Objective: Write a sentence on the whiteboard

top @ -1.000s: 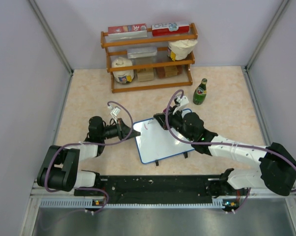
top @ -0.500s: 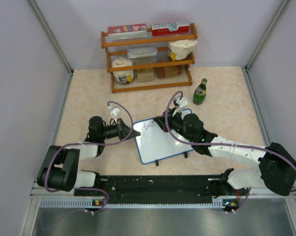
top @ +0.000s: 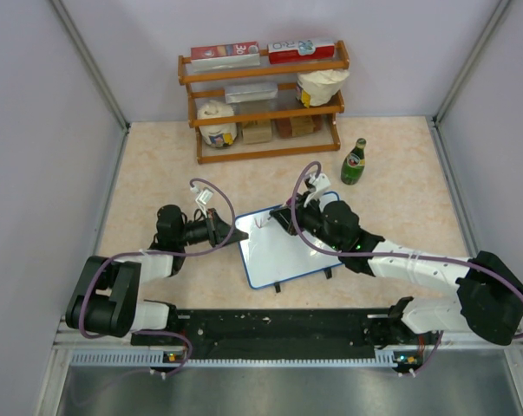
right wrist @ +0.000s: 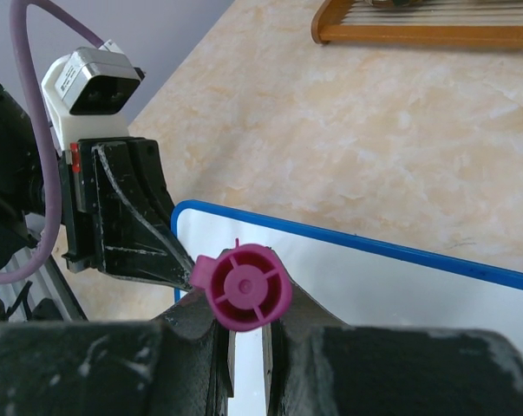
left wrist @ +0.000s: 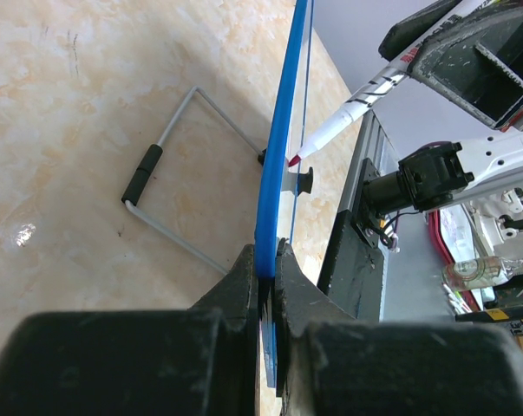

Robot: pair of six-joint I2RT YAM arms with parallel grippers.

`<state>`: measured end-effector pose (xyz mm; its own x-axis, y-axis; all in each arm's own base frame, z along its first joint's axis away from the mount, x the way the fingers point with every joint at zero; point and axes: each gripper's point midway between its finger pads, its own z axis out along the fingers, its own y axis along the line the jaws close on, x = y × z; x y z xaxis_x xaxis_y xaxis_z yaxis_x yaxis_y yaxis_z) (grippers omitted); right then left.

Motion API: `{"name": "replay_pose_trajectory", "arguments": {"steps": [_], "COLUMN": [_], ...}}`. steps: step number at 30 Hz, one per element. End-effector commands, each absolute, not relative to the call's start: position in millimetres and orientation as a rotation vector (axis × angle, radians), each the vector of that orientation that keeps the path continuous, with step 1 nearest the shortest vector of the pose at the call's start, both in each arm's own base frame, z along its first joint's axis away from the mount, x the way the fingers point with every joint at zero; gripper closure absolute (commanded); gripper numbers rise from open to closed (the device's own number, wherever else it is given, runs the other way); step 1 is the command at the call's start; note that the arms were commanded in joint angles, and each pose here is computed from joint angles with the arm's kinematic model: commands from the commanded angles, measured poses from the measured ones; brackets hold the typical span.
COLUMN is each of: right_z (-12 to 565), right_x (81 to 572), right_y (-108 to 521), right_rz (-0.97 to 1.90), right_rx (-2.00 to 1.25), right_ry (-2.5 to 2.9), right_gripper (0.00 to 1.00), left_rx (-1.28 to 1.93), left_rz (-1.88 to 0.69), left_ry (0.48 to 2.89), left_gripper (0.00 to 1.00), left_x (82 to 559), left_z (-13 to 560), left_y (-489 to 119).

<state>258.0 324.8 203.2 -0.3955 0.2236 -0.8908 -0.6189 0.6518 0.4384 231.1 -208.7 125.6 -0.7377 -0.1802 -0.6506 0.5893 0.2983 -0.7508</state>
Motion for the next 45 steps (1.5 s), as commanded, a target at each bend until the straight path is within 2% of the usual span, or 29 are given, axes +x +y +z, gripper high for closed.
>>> {"name": "replay_pose_trajectory", "arguments": {"steps": [1, 17, 31, 45], "right_z": [192, 174, 238, 225], "right_x": [253, 242, 242, 263], "right_y": [327, 325, 317, 316], "right_rz": [0.94, 0.938, 1.001, 0.912], "right_rx": [-0.352, -0.414, -0.335, -0.263], "right_ry": [1.781, 1.832, 1.683, 1.716], "right_gripper": [1.0, 1.0, 1.0, 1.0], "left_rx": [0.42, 0.418, 0.419, 0.419], "left_rz": [-1.445, -1.444, -1.438, -1.44], "left_ry": [1.895, 1.9, 1.9, 1.903], "left_gripper": [1.0, 1.0, 1.0, 1.0], "left_x": [236, 237, 237, 237], "left_z": [119, 119, 118, 117], "left_y": [-209, -209, -208, -208]}}
